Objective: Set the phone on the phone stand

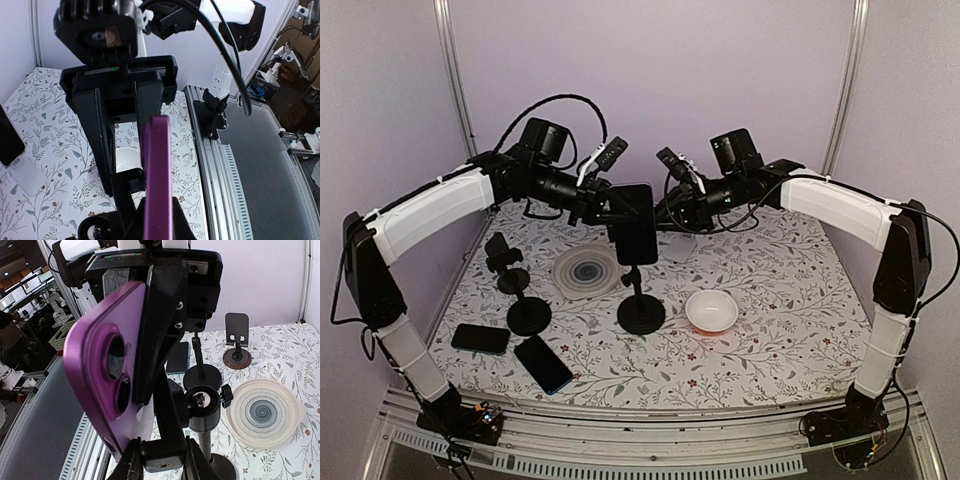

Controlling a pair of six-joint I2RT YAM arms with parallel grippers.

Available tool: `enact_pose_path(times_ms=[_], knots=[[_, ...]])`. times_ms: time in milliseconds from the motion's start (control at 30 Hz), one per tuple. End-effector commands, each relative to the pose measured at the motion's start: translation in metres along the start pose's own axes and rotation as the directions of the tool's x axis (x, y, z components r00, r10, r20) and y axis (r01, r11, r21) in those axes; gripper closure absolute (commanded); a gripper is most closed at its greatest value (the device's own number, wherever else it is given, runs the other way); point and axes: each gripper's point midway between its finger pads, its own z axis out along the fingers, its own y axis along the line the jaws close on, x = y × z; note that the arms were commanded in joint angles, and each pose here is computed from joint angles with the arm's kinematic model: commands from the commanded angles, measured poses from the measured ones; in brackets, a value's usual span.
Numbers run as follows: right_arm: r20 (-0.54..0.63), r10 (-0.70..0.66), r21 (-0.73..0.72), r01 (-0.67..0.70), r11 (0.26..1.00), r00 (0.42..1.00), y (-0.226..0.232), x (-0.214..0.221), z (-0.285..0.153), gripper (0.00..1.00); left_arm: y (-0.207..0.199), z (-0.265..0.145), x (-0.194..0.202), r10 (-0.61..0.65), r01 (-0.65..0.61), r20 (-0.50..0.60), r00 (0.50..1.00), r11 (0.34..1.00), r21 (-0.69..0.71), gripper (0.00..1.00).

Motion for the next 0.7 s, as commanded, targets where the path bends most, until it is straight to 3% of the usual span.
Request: enact_pose_path(times_ms=[0,267,667], knots=[[0.002,0.019,-0.016,-0.019,1.0,1.0,0.025,-0.008,-0.02,1.0,0.035,-0.029,0.048,-0.15,0.115,-0.123,0.981,0.96,-0.254,1.0],[0.029,0.01,0.025,-0.01,1.0,1.0,0.021,-0.011,-0.047,1.0,0.024,-0.047,0.073,-0.209,0.142,-0.168,0.963,0.929,-0.341,1.0],[0.052,0.004,-0.093,0.0,0.996,0.999,0.047,-0.014,-0.037,0.99,0.049,-0.042,0.069,-0.249,0.162,-0.162,0.955,0.893,-0.42,1.0]])
